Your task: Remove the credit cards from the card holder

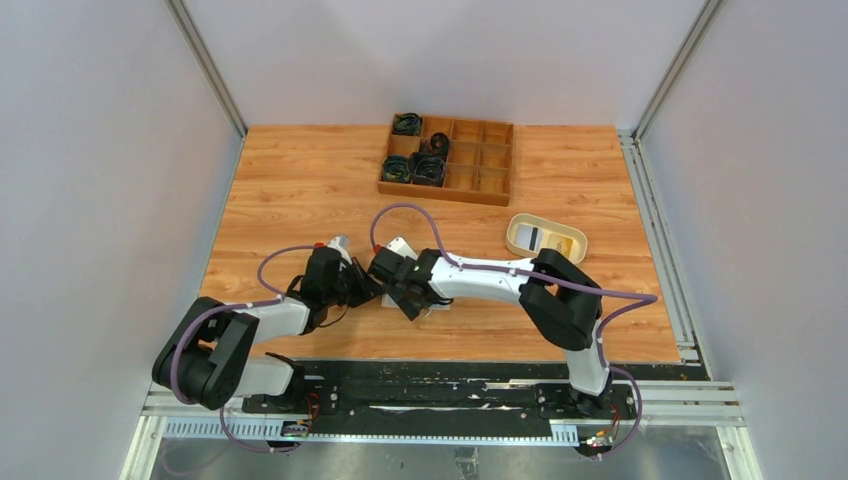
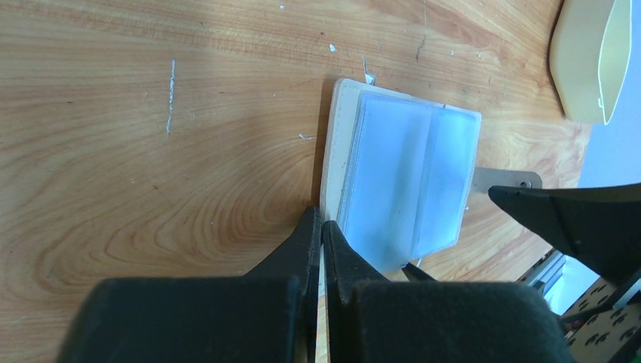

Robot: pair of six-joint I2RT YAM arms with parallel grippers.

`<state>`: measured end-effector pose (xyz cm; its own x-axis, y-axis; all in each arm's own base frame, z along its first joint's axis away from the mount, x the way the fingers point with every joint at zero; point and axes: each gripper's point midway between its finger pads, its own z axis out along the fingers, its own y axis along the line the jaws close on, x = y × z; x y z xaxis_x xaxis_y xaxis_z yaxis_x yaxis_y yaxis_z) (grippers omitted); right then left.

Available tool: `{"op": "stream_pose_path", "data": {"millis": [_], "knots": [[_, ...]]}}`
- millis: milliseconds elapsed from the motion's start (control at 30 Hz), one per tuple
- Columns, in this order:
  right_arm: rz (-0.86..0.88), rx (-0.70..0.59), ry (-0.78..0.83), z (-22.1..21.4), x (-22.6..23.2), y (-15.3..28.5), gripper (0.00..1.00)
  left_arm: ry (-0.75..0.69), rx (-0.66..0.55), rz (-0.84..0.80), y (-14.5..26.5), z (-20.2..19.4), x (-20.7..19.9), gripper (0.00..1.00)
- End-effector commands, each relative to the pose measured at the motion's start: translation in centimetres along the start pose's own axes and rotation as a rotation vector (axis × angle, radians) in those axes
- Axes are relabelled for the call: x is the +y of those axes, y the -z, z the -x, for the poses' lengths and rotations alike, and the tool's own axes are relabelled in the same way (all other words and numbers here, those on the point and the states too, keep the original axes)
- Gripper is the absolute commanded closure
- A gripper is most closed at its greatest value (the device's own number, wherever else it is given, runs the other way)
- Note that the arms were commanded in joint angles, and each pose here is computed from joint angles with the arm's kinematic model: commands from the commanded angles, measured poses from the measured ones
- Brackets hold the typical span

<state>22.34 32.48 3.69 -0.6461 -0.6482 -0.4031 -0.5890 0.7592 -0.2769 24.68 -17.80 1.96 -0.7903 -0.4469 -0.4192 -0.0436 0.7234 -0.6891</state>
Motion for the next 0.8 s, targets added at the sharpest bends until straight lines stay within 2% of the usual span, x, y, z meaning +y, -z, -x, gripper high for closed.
{"op": "stream_pose_path", "data": {"millis": [0, 400, 600, 767], "knots": [[-0.051, 0.036, -0.013, -0.1, -1.4, -1.8, 0.15, 0.002, 0.005, 0.008, 0.1, -0.1, 0.0, 1.00], [-0.015, -0.071, -0.058, 4.2, -2.6, -0.2, 0.15, 0.014, 0.003, 0.007, 0.3, -0.2, 0.1, 1.00], [0.125, -0.203, -0.114, 7.4, -1.2, 2.7, 0.15, 0.019, -0.006, 0.014, 0.4, -0.1, 0.3, 1.00], [0.146, -0.203, -0.126, 9.2, 0.0, 1.5, 0.15, 0.018, -0.003, 0.023, 0.3, -0.2, 0.5, 1.00]]}}
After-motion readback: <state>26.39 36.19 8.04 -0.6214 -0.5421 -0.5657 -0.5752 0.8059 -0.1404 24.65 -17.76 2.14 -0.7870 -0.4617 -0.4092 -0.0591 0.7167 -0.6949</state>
